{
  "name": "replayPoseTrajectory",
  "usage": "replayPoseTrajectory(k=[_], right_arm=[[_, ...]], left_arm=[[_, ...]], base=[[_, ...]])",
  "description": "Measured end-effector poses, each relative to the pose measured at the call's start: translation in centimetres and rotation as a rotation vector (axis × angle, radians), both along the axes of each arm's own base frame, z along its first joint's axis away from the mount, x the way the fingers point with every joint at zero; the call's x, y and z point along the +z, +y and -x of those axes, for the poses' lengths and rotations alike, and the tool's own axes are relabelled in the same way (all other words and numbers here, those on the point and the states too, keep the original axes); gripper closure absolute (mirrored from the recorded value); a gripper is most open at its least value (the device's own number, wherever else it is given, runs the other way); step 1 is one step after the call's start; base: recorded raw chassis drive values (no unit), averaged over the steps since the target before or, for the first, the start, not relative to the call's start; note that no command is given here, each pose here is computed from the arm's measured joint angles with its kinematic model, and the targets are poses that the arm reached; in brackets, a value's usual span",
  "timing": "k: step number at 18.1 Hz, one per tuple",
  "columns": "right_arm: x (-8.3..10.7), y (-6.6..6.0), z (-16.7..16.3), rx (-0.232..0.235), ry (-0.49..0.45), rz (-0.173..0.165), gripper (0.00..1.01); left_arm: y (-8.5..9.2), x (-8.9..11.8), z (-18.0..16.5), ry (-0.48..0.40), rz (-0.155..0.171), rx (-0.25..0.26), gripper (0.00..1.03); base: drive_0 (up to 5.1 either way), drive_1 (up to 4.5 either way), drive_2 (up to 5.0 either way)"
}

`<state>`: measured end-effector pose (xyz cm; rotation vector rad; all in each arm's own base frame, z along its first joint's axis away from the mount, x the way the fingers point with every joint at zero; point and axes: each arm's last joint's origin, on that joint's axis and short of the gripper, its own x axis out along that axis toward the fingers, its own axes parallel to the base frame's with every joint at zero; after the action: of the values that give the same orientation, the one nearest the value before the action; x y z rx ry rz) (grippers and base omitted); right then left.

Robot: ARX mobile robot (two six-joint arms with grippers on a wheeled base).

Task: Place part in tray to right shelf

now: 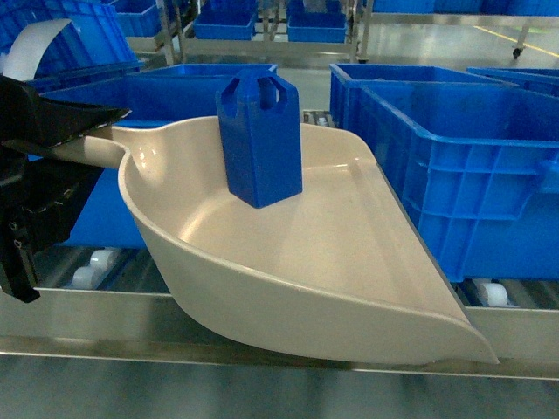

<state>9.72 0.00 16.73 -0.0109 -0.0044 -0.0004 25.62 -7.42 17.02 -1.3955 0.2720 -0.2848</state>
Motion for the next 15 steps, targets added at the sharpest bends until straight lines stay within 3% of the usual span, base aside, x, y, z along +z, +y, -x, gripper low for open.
replayPoseTrajectory(k=[13,14,15], right_arm=[[0.0,0.0,0.0,0.0,0.0,0.0,0.03],[0.0,0.0,0.0,0.0,0.0,0.0,0.03],[0.0,0.0,0.0,0.0,0.0,0.0,0.03]], left_arm=[[0.0,0.0,0.0,0.0,0.0,0.0,0.88],[0.08,-0.09,0.05,0.05,-0.047,-0.053,0.88],[0.08,-0.15,0.47,0.037,-0.097,-0.105,0.88]], base=[[0.0,0.0,0.0],[0.0,0.0,0.0],[0.0,0.0,0.0]])
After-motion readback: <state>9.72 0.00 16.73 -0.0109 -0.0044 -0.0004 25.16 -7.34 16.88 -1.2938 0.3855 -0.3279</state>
